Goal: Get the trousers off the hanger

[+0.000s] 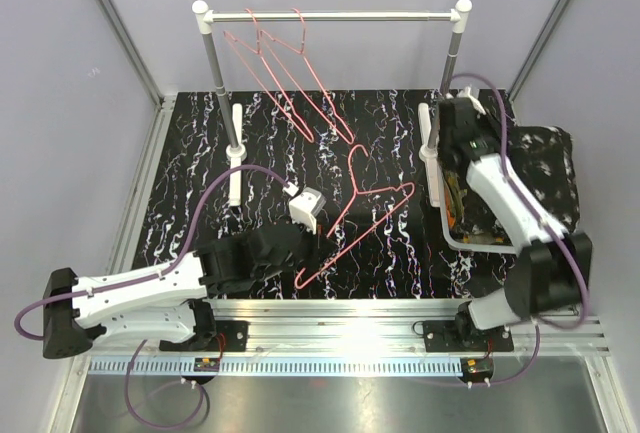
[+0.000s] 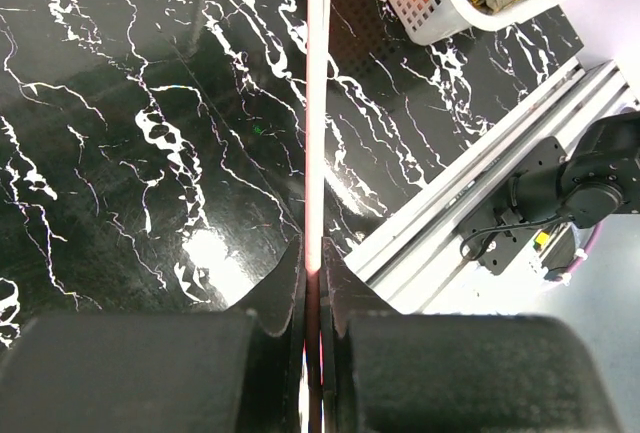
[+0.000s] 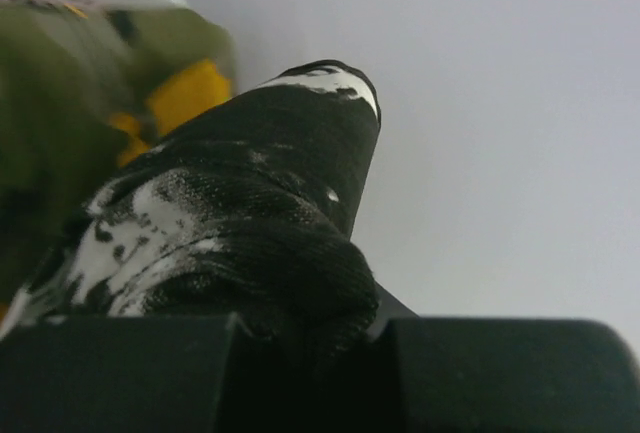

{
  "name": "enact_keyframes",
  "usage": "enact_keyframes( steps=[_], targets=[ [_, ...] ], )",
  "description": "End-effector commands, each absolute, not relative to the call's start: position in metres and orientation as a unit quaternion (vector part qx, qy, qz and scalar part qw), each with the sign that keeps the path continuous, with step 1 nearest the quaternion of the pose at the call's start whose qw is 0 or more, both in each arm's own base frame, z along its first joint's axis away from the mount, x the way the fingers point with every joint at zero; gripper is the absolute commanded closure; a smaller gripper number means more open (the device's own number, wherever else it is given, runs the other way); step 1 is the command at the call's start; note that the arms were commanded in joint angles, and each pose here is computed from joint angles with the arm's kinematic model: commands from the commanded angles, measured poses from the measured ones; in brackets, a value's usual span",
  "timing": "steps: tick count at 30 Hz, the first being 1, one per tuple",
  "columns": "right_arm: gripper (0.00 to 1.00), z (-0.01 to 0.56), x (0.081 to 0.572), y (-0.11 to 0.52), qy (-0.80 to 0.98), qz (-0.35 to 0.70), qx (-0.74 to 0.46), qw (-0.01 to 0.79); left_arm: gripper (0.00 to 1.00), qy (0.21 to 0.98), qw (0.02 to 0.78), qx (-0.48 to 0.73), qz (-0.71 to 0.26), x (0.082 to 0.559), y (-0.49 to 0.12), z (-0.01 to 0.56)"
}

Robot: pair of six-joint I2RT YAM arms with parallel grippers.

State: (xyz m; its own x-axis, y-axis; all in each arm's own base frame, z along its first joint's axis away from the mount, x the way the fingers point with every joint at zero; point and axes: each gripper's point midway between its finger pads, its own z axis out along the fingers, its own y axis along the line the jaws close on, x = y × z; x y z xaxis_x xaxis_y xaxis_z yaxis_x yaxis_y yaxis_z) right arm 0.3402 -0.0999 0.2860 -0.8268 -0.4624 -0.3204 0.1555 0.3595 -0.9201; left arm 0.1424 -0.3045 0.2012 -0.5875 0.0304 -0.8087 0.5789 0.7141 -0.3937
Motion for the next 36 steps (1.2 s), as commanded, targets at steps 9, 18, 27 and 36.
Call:
enact_keyframes(
  steps=[9, 18, 27, 36],
  targets=[
    [0.85, 0.196, 0.373, -0.055, 0.846, -0.450, 0.104, 0.266, 1.00, 0.818, 0.441, 0.177, -0.325, 0.151, -0.305, 0.226],
    [0.51, 0.185, 0.402, -0.037, 0.872, -0.338, 0.168, 0.312, 1.00, 0.824, 0.447, 0.158, -0.311, 0.158, -0.303, 0.235],
    [0.00, 0.233, 0.365, -0.005, 0.905, -0.093, 0.183, 0.372, 1.00, 0.818, 0.487, 0.114, -0.284, 0.177, -0.293, 0.279],
    [0.01, 0.170, 0.326, -0.057, 0.844, -0.069, 0.379, 0.373, 1.00, 0.810, 0.533, 0.069, -0.233, 0.201, -0.283, 0.338]
  ],
)
